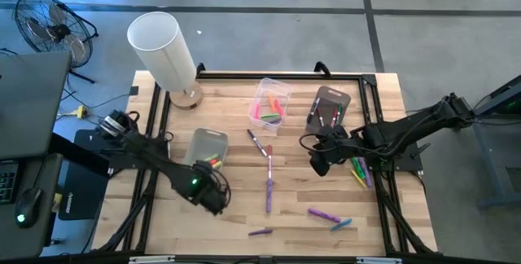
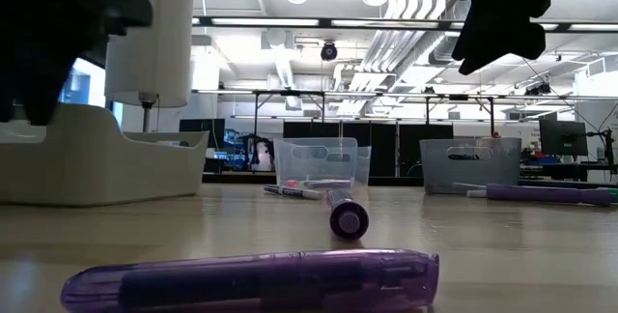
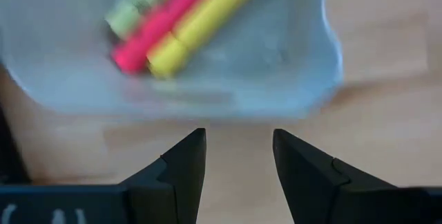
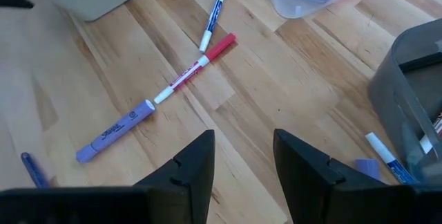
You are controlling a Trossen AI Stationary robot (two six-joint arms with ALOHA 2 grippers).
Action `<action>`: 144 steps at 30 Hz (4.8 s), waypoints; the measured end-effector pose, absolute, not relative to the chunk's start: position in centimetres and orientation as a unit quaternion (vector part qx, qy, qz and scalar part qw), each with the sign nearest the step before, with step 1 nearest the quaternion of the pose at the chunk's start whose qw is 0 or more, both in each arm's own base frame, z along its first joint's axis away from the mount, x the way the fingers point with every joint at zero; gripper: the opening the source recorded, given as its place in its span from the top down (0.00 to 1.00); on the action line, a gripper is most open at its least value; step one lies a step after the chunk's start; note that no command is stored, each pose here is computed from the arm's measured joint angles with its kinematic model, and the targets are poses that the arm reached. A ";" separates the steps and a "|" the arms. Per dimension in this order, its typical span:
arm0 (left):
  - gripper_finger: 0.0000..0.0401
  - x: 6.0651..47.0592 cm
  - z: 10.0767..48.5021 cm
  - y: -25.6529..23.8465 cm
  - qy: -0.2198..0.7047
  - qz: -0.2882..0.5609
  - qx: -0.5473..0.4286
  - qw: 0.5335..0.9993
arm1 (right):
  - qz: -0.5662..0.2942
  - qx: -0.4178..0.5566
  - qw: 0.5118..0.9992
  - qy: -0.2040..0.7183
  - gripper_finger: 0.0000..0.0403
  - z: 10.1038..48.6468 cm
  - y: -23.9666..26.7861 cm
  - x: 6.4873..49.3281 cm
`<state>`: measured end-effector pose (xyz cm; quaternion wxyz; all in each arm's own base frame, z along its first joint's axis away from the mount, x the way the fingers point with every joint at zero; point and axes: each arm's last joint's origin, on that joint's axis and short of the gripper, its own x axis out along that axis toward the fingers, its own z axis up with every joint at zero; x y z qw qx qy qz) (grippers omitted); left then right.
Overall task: Pick & Place Markers
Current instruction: Adjust the gray bin on the table, then put the purple marker into the black bin
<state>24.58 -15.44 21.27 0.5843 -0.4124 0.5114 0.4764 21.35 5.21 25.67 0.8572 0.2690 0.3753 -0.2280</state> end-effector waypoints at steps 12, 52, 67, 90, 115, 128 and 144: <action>0.59 27.2 21.4 -7.7 0.498 0.523 -0.341 0.602 | -0.227 0.268 0.858 0.376 0.66 25.7 5.2 21.4; 0.62 19.6 18.9 -14.3 0.541 0.538 -0.390 0.515 | -0.214 0.245 0.865 0.382 0.66 25.7 5.2 21.4; 0.66 14.4 16.2 -10.5 0.521 0.563 -0.424 0.482 | -0.236 0.270 0.861 0.360 0.66 25.8 5.2 21.5; 0.66 12.4 12.9 -9.0 0.493 0.600 -0.419 0.471 | -0.271 0.299 0.854 0.329 0.66 26.0 3.8 22.0; 0.95 14.9 16.1 -13.2 0.539 0.494 -0.496 0.469 | -0.241 0.278 0.860 0.352 0.66 25.9 3.9 22.0; 0.94 18.0 23.4 -17.6 0.431 0.342 -0.572 0.609 | -0.197 0.285 0.865 0.364 0.66 26.0 4.2 22.3; 0.94 22.6 30.5 -15.4 0.167 0.292 -0.407 0.850 | -0.031 0.291 0.945 0.149 0.66 28.9 6.7 27.1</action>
